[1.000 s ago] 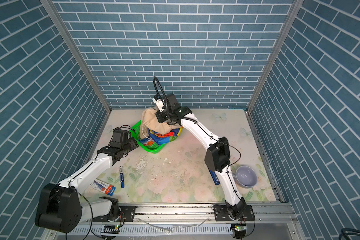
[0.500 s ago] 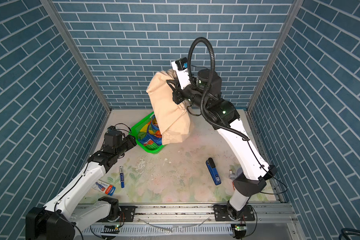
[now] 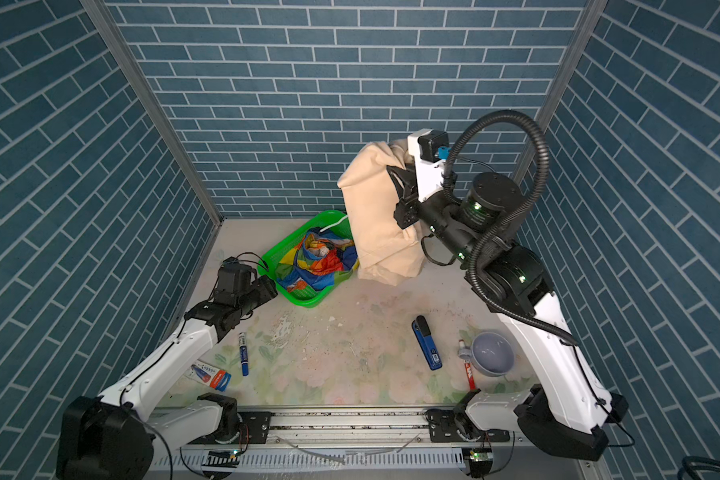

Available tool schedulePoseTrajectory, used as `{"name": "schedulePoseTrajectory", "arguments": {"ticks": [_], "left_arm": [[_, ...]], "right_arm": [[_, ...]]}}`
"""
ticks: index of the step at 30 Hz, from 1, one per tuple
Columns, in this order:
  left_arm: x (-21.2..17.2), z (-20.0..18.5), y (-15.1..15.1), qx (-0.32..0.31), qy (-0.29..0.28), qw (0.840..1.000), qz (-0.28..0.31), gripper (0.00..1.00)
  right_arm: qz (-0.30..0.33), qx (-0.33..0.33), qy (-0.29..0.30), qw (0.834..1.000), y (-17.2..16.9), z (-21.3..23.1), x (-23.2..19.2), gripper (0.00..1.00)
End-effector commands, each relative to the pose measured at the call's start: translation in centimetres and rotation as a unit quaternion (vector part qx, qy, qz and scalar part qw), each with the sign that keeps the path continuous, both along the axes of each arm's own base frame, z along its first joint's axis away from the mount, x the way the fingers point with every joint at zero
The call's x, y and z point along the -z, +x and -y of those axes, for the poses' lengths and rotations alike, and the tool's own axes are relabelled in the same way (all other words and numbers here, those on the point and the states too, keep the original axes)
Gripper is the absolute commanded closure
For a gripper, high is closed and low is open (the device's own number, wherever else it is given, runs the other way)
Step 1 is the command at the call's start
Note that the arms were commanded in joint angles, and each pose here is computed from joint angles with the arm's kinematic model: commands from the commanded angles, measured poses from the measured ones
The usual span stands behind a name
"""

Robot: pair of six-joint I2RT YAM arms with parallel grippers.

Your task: Fold and stack the shorts

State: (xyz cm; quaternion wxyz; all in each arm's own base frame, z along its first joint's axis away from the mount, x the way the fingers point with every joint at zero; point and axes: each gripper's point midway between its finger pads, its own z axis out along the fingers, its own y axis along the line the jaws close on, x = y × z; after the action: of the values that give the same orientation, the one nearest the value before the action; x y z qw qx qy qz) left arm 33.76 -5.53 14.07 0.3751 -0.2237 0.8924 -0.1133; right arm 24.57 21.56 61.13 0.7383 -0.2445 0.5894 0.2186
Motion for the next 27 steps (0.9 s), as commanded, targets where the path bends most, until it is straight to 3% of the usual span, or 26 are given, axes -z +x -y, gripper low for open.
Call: {"name": "schedulePoseTrajectory", "arguments": {"ticks": [1, 7, 14, 19, 27], "left_arm": [[-0.2, 0.7, 2.0, 0.020, 0.020, 1.000, -0.003, 0.30], [2.6, 1.3, 3.3, 0.030, 0.033, 0.998, -0.036, 0.33], [5.1, 3.3, 4.6, 0.056, 0.038, 0.996, -0.063, 0.55], [5.9, 6.6, 5.7, 0.096, 0.039, 0.992, -0.072, 0.69], [7.1, 12.5, 5.6, 0.160, 0.043, 0.982, -0.091, 0.77]], "right_arm": [[0.068, 0.043, 0.022, 0.997, -1.9, 3.4, -3.4, 1.00], [0.065, 0.057, 0.016, 0.996, -2.4, 4.4, -3.7, 1.00], [0.058, 0.076, -0.002, 0.995, -1.3, 4.2, -2.4, 1.00], [0.056, 0.084, 0.003, 0.995, -1.0, 4.3, -2.0, 1.00], [0.062, 0.074, 0.025, 0.995, -1.4, 4.3, -2.6, 1.00]]}}
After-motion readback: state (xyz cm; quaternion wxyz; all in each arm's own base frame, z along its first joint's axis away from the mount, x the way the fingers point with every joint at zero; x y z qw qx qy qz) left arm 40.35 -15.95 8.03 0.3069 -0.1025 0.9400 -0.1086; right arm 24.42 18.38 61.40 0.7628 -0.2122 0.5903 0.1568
